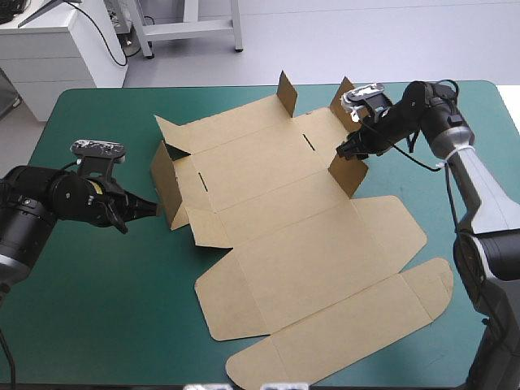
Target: Fold the box
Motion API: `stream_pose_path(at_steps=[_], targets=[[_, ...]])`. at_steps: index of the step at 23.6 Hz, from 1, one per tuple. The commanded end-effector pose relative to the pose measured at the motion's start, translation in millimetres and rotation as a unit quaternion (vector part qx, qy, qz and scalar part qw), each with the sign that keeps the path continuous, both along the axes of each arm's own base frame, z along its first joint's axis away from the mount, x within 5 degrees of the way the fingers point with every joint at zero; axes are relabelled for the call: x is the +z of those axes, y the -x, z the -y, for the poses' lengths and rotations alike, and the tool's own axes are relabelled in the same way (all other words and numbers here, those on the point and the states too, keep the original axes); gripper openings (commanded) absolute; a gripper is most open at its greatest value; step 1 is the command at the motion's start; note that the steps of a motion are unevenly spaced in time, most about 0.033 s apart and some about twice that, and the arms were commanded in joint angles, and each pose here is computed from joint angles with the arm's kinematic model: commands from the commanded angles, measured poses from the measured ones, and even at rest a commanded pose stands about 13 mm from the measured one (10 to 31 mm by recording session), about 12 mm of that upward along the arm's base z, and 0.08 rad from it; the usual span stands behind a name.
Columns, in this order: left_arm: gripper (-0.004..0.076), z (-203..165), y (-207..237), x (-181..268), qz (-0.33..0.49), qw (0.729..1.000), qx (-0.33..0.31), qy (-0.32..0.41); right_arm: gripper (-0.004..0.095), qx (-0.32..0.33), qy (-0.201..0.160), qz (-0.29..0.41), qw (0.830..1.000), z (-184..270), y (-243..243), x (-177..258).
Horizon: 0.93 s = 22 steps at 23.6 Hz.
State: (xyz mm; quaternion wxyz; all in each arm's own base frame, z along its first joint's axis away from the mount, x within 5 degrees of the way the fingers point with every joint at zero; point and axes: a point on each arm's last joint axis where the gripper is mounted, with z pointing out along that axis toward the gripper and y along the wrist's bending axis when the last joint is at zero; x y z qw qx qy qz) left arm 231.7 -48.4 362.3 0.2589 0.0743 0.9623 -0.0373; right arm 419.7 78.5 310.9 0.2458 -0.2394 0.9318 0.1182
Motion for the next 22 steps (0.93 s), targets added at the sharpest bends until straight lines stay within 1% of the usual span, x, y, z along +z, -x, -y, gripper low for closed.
stream_pose_path(at_steps=[1, 6, 10, 13, 17, 19, 22], targets=[[-0.0008, 1, 2, 17, 0.041, 0.999, -0.002, 0.013, 0.0435, 0.001, -0.010, 0.043, 0.999, -1, 1, 21], [-0.0008, 1, 2, 17, 0.041, 0.999, -0.002, 0.013, 0.0435, 0.001, -0.017, 0.028, 0.999, -3, -5, 10], [-0.0008, 1, 2, 17, 0.041, 0.999, -0.002, 0.013, 0.0426, 0.005, 0.008, 0.013, 1.000, -1, -7, 0], [-0.0008, 1, 2, 17, 0.041, 0.999, -0.002, 0.013, 0.0389, 0.022, 0.018, 0.000, 1.000, -1, -9, -7], [-0.0008, 1, 2, 17, 0.041, 0.999, -0.002, 0.013, 0.0354, 0.032, 0.004, -0.012, 0.999, -5, -13, -18], [-0.0008, 1, 2, 17, 0.041, 0.999, -0.002, 0.013, 0.0345, 0.032, 0.002, -0.019, 0.999, -6, -15, -23], [-0.0008, 1, 2, 17, 0.041, 0.999, -0.002, 0.013, 0.0287, 0.032, 0.002, -0.024, 0.999, -6, -17, -28]])
